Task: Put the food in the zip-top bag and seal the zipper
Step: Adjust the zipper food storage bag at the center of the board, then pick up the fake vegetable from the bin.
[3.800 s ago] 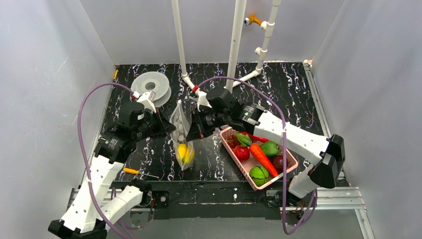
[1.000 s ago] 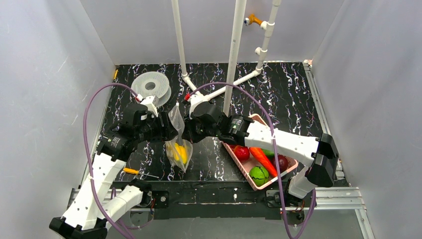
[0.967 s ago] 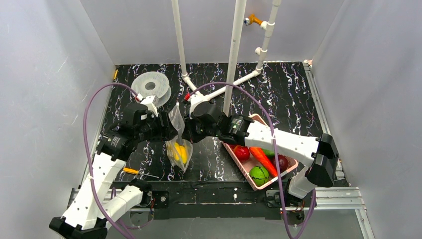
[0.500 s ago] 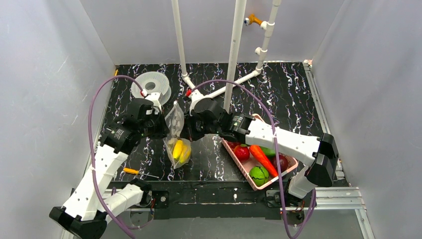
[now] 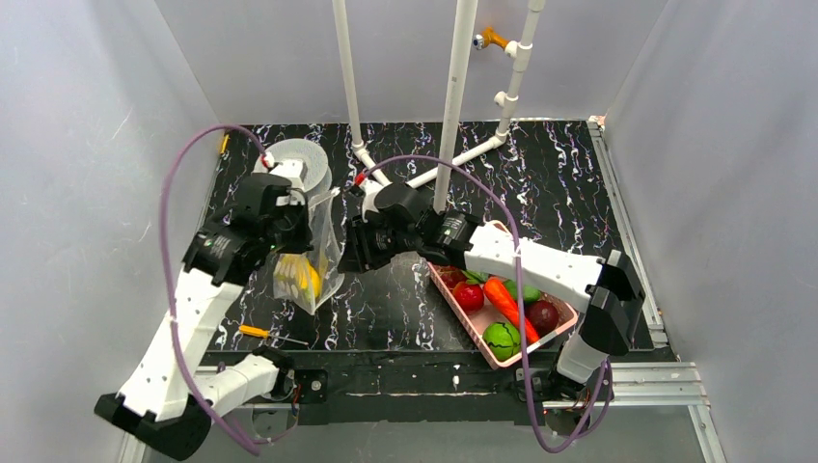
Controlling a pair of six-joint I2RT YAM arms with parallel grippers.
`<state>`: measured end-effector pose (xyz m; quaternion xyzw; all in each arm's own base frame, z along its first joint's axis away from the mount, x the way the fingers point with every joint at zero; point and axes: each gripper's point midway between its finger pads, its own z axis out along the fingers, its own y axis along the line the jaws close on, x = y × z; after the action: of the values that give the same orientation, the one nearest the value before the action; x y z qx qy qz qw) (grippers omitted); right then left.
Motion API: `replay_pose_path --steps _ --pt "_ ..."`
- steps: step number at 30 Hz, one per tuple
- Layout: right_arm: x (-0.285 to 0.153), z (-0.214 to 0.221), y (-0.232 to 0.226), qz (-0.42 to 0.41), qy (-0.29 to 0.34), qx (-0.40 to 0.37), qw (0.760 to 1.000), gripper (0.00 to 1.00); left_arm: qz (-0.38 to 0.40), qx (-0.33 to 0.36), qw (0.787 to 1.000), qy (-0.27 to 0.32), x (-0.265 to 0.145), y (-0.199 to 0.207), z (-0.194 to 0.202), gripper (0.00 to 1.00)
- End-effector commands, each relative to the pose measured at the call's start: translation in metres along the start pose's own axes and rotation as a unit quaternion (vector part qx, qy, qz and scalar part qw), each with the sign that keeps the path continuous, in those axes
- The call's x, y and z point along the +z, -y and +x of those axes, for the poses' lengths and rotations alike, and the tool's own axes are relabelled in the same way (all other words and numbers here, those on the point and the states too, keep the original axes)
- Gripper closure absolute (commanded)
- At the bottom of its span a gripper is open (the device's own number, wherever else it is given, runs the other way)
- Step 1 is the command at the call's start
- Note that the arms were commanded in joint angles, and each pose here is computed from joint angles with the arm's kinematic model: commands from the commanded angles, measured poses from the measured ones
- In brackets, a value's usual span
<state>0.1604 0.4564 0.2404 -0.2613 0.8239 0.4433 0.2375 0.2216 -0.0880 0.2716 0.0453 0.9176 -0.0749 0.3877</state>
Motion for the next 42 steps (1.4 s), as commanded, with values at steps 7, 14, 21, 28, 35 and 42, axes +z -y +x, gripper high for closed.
replay_pose_path --steps 7,14,21,28,35,42 --pt "-0.068 0.034 0.073 0.11 0.008 -0.016 0.994 0.4 0.067 0.04 0.994 -0.075 0.08 0.028 0.04 1.0" --pt "-0.157 0.072 0.157 0.329 0.049 0.019 0.943 0.3 0.101 0.051 0.991 -0.068 0.097 0.042 0.039 1.0" --pt "-0.203 0.115 0.214 0.448 0.074 0.144 0.879 0.24 0.122 0.042 0.989 -0.068 0.102 0.045 0.056 1.0" --pt "-0.226 0.137 0.246 0.527 0.027 0.181 0.83 0.21 0.117 0.046 0.991 -0.05 0.094 0.04 0.056 1.0" --pt "-0.208 0.164 0.246 0.517 -0.059 0.194 0.832 0.2 0.115 0.046 0.992 -0.028 0.087 0.038 0.052 1.0" --pt "-0.208 0.174 0.249 0.525 -0.086 0.181 0.827 0.2 0.115 0.045 0.992 -0.026 0.086 0.038 0.052 1.0"
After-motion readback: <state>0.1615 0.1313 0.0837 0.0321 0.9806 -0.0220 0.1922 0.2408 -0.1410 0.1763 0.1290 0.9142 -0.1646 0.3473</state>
